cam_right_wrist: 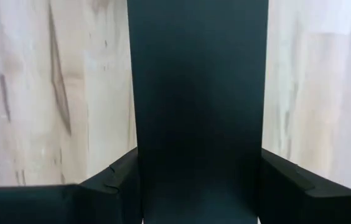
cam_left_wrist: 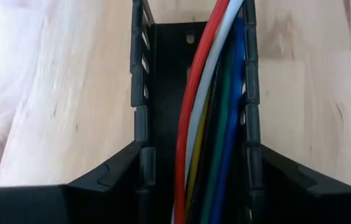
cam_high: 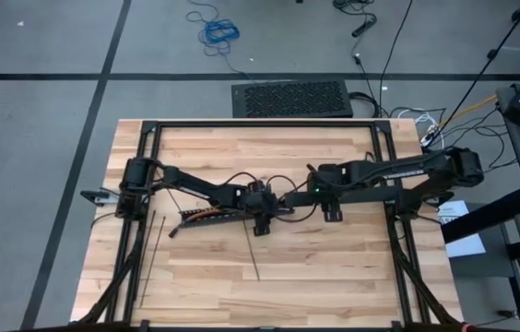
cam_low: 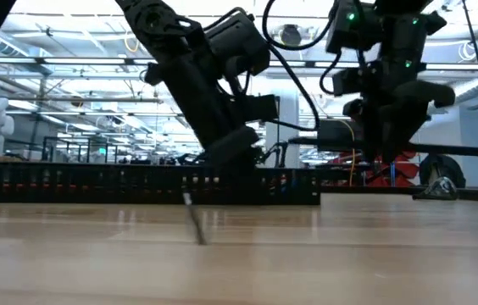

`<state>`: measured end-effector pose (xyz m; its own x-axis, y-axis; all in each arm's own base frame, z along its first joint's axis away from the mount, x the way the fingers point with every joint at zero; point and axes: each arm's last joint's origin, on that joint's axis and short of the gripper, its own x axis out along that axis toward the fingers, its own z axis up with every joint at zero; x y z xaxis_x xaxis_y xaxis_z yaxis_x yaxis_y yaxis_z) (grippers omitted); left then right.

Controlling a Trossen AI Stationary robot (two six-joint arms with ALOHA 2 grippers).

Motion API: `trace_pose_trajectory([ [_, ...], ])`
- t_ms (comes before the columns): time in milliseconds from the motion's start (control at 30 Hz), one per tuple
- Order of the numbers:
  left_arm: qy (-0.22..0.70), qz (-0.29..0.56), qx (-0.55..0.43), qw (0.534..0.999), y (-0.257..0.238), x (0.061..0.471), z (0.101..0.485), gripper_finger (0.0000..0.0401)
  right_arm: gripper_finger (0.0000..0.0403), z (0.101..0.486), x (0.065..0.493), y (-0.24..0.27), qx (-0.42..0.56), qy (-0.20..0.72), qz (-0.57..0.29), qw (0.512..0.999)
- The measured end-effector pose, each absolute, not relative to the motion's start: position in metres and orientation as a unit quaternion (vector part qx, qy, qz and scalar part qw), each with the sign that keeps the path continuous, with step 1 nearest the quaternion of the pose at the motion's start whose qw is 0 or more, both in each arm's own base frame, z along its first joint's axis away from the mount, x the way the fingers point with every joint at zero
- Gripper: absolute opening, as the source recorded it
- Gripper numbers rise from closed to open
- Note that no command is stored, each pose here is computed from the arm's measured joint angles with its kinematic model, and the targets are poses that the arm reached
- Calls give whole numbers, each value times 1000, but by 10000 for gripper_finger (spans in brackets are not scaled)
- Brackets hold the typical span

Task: Ziptie cables
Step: Insert the cover on the black cable duct

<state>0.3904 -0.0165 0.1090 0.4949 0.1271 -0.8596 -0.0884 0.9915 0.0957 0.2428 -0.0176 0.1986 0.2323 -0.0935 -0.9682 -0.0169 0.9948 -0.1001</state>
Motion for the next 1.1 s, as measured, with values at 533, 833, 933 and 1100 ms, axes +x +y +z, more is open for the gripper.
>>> trace_pose_trajectory([
  [533,518,55,29,853,-20,386,106,234,213,175,266,-14,-34,614,-11,788],
  [833,517,55,26,854,-18,386,106,234,213,168,281,-12,-40,627,-7,778],
  [933,516,56,26,854,-18,386,106,234,213,160,284,-12,-41,637,-8,770],
  [1100,511,56,26,857,-18,387,106,234,213,154,286,-12,-40,646,-9,762],
])
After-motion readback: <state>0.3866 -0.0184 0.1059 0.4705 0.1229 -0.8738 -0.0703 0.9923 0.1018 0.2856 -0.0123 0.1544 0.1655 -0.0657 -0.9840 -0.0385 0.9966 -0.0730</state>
